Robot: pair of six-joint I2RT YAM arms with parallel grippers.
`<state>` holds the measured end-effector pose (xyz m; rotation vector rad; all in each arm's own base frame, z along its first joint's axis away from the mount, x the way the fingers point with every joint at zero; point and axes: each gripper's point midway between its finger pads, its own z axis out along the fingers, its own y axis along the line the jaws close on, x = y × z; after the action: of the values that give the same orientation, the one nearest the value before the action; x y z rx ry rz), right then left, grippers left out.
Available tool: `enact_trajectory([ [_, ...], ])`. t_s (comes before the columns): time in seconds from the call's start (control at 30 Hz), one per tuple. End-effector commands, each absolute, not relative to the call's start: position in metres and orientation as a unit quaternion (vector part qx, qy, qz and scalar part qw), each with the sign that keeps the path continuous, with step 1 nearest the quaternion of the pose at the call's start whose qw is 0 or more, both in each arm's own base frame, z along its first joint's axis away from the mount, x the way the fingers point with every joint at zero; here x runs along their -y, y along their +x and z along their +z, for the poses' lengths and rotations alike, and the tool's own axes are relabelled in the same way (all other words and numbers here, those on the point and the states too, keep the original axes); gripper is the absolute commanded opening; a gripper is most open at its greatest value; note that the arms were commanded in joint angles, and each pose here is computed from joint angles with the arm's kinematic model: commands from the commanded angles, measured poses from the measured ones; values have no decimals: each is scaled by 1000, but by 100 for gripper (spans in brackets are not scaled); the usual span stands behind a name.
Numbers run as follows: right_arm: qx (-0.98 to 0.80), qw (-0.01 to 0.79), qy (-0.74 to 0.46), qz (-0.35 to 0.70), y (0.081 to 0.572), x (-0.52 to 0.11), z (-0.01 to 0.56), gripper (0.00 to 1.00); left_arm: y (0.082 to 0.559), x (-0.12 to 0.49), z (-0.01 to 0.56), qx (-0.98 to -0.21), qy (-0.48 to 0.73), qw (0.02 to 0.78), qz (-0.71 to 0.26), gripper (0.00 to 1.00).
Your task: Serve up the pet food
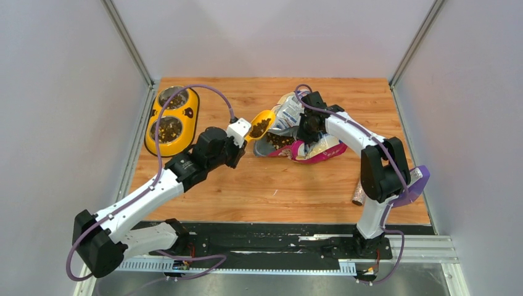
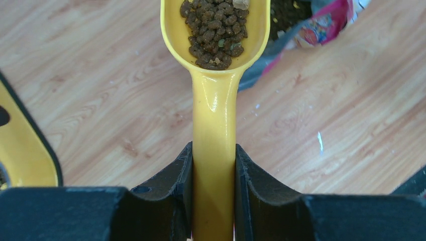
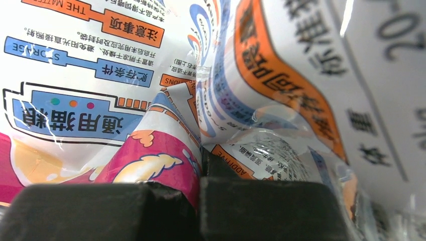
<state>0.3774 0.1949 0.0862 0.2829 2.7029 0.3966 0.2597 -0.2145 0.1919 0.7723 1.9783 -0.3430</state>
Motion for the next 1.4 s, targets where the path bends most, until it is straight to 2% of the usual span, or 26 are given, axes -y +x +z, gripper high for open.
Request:
enact_trajectory([
  [0.0,-955,227,124,143,398,-195,96,0,285,213,230,-800,261,527,-117,0],
  [0.23,-956,225,124,144,399,-195,95,0,319,202,248,-824,184,525,-109,0],
  [0.67,-957,224,124,139,401,-194,92,0,395,89,210,-886,-93,454,-30,0],
  [1.13,-956,245,114,114,416,-188,96,0,453,26,135,-894,-258,357,-84,0],
  [1.37,-957,243,115,109,419,-182,94,0,485,7,132,-879,-304,353,-97,0],
])
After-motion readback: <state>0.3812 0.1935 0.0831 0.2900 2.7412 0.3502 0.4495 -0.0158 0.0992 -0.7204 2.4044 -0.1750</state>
